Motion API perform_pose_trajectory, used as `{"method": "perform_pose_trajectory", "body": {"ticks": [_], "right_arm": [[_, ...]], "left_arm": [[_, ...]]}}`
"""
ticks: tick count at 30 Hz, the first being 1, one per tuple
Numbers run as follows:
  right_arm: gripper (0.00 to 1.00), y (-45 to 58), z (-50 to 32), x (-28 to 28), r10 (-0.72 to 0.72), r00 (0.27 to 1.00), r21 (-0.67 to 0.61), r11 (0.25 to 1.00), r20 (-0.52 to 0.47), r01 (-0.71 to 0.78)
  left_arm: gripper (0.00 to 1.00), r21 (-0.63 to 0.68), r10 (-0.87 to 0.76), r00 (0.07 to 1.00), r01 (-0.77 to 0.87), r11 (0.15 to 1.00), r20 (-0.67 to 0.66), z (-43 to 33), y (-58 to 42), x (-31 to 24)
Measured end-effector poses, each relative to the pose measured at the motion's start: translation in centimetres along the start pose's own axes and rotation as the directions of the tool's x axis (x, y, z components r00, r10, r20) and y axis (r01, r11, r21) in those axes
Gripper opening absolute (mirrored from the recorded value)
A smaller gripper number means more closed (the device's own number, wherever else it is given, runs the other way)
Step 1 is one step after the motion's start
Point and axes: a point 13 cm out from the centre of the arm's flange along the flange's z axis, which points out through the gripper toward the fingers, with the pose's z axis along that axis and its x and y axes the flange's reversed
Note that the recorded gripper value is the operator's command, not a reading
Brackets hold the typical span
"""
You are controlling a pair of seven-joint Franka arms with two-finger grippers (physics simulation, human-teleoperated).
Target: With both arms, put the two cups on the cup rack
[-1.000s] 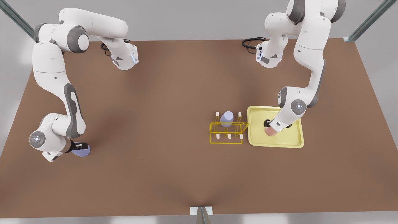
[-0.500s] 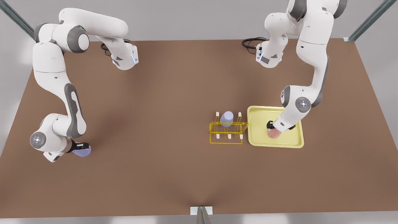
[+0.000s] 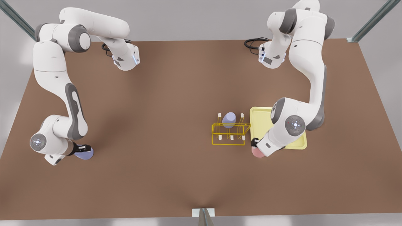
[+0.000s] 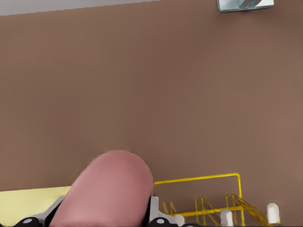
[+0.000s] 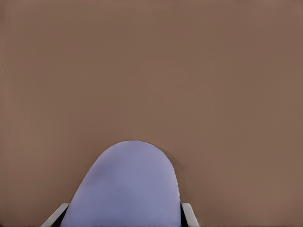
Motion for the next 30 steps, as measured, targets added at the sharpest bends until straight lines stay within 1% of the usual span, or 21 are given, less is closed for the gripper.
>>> {"method": "perform_pose_trajectory", "body": {"ticks": [3,8,14,17,23,30], "right_arm": [[0.84,2.4,-0.7,-1.0,-0.031,0.999,-0.019,0.999,0.012,0.032],[0.84,8.1,-2.2,-3.3,-0.107,0.993,-0.058,0.992,0.049,0.11],[0.84,16.0,-4.0,-5.5,-0.203,0.974,-0.11,0.971,0.097,0.213],[0.84,20.6,-5.2,-6.5,-0.254,0.959,-0.137,0.953,0.127,0.271],[0.84,31.8,-8.6,-8.1,-0.383,0.904,-0.134,0.902,0.19,0.411],[0.84,45.9,-12.7,-8.6,-0.524,0.809,-0.101,0.82,0.268,0.564]], "left_arm": [[0.83,0.007,-0.002,0.999,0.003,1.0,-0.034,0.1,-2.5,0.7],[0.83,0.002,-0.02,0.989,0.021,1.0,-0.145,1.4,-4.6,4.0],[0.84,-0.025,-0.057,0.964,0.053,0.998,-0.258,5.2,-4.9,7.1],[1.0,-0.018,-0.077,0.958,0.075,0.997,-0.277,5.7,-5.0,7.6],[1.0,0.007,-0.093,0.954,0.099,0.995,-0.286,5.4,-5.6,7.8],[1.0,-0.015,-0.114,0.935,0.116,0.993,-0.335,7.2,-5.2,9.6]]}}
